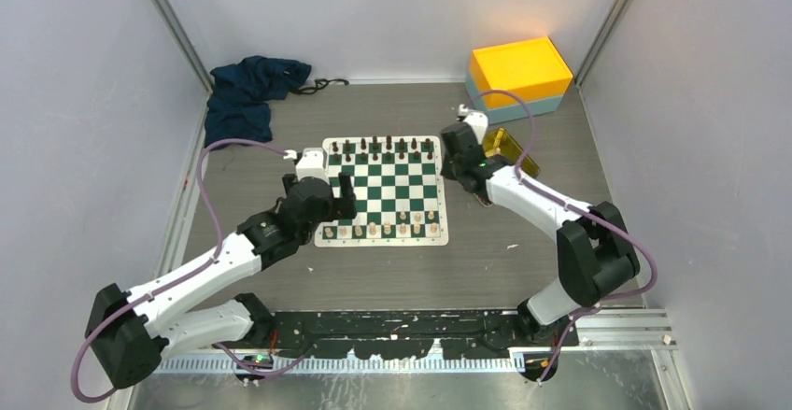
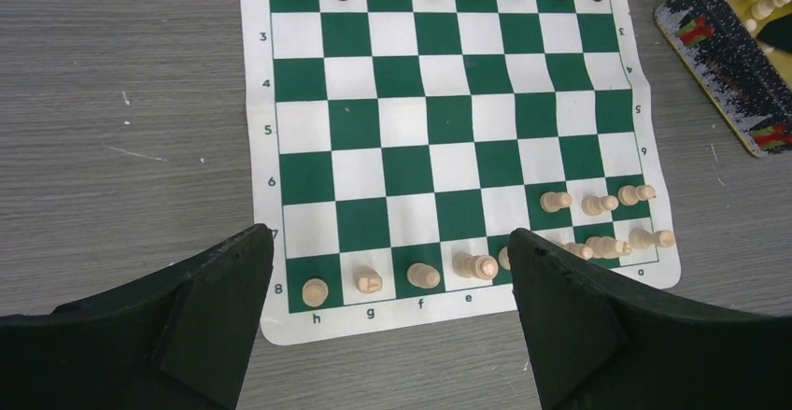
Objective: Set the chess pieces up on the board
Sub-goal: Place the chess piece on the chessboard.
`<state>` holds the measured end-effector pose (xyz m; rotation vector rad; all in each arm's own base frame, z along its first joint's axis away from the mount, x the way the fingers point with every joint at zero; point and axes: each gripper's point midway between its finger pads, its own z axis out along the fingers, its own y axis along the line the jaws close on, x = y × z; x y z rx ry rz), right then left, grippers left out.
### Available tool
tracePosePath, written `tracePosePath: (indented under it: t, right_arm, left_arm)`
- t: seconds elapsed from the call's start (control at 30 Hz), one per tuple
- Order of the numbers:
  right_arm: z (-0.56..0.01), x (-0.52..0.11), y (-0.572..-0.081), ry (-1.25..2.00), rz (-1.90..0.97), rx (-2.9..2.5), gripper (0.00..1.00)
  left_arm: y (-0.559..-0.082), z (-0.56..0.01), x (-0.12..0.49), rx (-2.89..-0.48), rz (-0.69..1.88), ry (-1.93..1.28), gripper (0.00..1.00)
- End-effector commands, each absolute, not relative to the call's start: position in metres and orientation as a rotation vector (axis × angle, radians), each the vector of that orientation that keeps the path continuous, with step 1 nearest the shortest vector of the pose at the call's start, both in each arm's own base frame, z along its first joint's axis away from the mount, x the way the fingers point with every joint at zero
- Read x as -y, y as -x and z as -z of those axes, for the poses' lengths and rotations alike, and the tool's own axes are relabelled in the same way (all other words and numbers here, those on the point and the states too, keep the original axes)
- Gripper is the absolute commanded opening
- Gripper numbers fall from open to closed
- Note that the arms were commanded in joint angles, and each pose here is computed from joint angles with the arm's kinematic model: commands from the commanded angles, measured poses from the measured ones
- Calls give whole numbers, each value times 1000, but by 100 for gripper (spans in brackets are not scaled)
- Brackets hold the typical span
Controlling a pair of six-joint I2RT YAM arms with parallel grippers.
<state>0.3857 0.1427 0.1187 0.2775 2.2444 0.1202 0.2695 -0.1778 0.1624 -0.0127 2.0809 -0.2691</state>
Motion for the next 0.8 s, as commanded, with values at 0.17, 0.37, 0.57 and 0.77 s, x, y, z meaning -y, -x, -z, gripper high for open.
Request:
tracePosePath:
  t: [0.17,0.37,0.57,0.77]
  right_arm:
    - [-151,-251,-346,-13,-96,-2196,1]
    - [-137,-307,-329,86,-61,-2207,1]
    - [-119,-328,-321,77,-74,-2232,1]
    - [-100,-338,-318,83,-62,-2258,1]
  left_arm:
    - [-256,-177,156,-2034,280,90,96]
    - [-246,-183,145,-2021,286,99,95]
    - [-240,-188,140,-2007,300,94,95]
    - [-236,-185,139,-2005,315,92,95]
